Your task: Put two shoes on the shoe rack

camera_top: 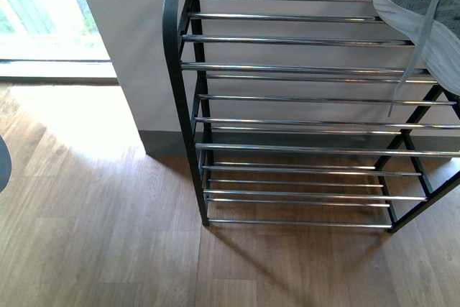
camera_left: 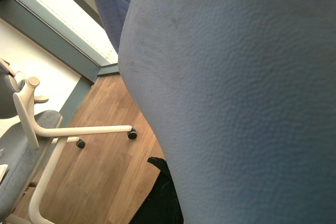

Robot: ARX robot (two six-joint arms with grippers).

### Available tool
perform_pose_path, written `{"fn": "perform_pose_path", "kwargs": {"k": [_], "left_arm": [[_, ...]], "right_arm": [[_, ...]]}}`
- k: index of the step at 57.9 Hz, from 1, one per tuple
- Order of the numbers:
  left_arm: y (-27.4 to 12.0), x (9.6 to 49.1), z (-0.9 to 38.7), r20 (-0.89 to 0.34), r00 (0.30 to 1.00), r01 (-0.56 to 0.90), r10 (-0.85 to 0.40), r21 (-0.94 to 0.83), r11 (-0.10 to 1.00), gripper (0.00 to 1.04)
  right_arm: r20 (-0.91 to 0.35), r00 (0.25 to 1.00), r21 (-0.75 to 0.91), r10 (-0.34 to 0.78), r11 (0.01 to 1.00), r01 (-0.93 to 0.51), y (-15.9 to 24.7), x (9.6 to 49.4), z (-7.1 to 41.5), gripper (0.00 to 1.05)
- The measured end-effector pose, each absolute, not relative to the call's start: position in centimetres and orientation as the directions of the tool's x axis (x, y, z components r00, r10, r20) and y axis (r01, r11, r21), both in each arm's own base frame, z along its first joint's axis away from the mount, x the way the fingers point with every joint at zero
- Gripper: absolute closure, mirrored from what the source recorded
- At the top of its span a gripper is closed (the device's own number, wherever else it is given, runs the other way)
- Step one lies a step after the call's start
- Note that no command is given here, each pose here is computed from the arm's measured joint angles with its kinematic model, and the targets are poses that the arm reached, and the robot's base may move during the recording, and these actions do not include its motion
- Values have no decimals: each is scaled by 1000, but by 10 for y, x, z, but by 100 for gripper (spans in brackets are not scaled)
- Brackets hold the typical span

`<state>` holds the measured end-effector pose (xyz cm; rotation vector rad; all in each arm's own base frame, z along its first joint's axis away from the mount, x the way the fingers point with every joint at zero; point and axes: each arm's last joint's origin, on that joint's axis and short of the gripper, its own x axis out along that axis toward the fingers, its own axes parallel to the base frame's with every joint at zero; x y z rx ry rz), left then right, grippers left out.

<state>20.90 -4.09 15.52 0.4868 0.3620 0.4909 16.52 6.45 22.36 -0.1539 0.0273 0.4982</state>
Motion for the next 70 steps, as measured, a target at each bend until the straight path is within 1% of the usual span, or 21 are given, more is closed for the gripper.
{"fn": "perform_pose_path", "kwargs": {"k": [6,10,21,29,37,43,45,47,50,56,70], "left_arm": [[-41,209,155,-213,823,-360,527,523,772,103],[-41,209,155,-213,823,-359,527,523,773,103],[-41,209,155,-213,823,-360,527,523,772,103],[-41,209,155,-213,823,-360,527,523,772,103],[-41,209,155,-213,823,-360,527,523,772,103],[-41,209,155,-213,823,-360,527,523,772,103],[-41,209,155,-213,823,-360,527,523,772,103],[-41,209,155,-213,823,-360,527,523,772,103],[-41,209,155,-213,823,-360,527,523,772,103],[-41,209,155,-213,823,-360,527,523,772,103],[-41,209,155,-213,823,-360,527,523,773,103]], "right_arm": [[-73,879,-133,472,868,-477,83,196,232,103],[-110,884,-133,454,875,-465,96,223,231,103],[-216,896,-156,389,892,-425,117,276,216,103],[-291,890,-170,352,896,-410,130,312,201,103],[-361,893,-204,269,911,-357,138,354,182,103],[-401,899,-244,178,925,-292,136,385,169,103],[-407,904,-262,130,931,-252,134,398,164,103],[-412,905,-272,109,933,-236,133,404,162,103],[-417,908,-305,45,934,-187,128,418,158,103],[-430,903,-328,-10,933,-146,120,434,155,103],[-441,887,-418,-138,906,-67,113,449,156,103]]}}
